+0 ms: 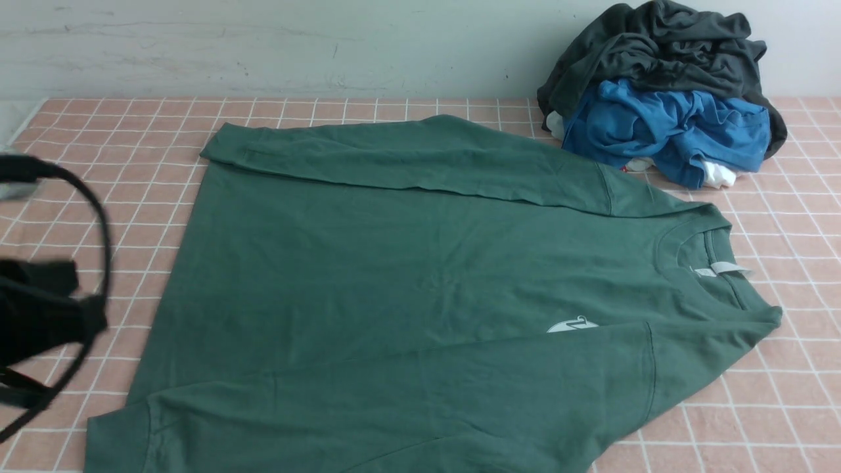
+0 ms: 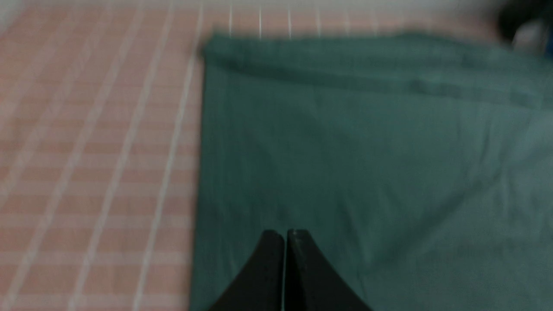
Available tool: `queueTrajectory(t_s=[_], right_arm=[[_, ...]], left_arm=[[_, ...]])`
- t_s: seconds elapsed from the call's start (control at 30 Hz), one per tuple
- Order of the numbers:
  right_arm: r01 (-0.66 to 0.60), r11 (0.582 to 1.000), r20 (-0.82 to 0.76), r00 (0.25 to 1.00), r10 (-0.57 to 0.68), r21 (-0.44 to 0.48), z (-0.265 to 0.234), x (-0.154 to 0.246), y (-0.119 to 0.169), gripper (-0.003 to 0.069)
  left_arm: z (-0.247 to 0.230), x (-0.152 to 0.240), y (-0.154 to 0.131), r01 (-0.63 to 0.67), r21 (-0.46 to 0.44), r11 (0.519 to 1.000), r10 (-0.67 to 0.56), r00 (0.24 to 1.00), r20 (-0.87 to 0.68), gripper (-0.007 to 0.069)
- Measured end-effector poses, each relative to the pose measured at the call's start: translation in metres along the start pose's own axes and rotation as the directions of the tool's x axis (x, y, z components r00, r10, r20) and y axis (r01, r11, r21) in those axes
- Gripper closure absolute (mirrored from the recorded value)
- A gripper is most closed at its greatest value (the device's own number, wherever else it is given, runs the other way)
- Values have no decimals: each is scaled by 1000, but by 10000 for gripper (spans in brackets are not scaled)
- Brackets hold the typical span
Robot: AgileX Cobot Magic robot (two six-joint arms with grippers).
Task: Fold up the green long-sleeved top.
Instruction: Use the left arm to clamp the cuff closest to it
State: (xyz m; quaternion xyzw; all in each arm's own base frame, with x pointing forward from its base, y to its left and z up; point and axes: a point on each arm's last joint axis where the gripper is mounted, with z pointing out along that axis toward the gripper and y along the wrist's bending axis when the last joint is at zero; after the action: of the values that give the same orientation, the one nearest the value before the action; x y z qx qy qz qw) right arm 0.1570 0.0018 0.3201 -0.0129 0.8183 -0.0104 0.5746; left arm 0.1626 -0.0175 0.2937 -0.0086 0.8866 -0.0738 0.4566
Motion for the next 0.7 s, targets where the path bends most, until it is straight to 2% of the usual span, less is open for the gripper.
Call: queueTrajectory(t_s=[0.03, 0.07, 0.1, 0.2, 0.27, 0.3, 0.37, 0.43, 0.53, 0.7], right_arm=[[-22, 1000, -213, 977, 19, -13, 18, 14, 3, 671], [-25, 999, -261, 965, 19, -20, 22, 18, 5, 671], [-25, 998, -400, 916, 0, -55, 34, 30, 12, 671], [26, 981, -554, 822, -130, -192, 54, 50, 33, 671], [69, 958, -560, 799, -220, -278, 63, 57, 47, 671], [67, 958, -560, 799, -218, -278, 63, 56, 47, 671], [115, 929, -523, 799, -297, -351, 71, 59, 60, 671], [147, 911, -476, 814, -332, -384, 76, 59, 69, 669], [157, 908, -441, 833, -333, -388, 79, 56, 72, 669], [160, 909, -425, 844, -328, -384, 80, 54, 73, 669]], left_arm=[[22, 11, 0, 36, 0, 999, -36, 985, -171, 628], [27, 14, 1, 44, -2, 999, -43, 978, -206, 628], [41, 21, 1, 66, -8, 998, -66, 953, -297, 627], [73, 34, 4, 90, -34, 995, -96, 892, -441, 593], [88, 36, 5, 94, -47, 995, -105, 872, -478, 547], [89, 36, 5, 94, -48, 994, -105, 871, -479, 541], [104, 37, 7, 94, -59, 994, -111, 865, -489, 473], [118, 37, 9, 75, -67, 995, -98, 853, -512, 393], [129, 37, 12, 62, -91, 994, -101, 840, -533, 342], [146, 41, 21, 39, -185, 982, -137, 822, -553, 332]])
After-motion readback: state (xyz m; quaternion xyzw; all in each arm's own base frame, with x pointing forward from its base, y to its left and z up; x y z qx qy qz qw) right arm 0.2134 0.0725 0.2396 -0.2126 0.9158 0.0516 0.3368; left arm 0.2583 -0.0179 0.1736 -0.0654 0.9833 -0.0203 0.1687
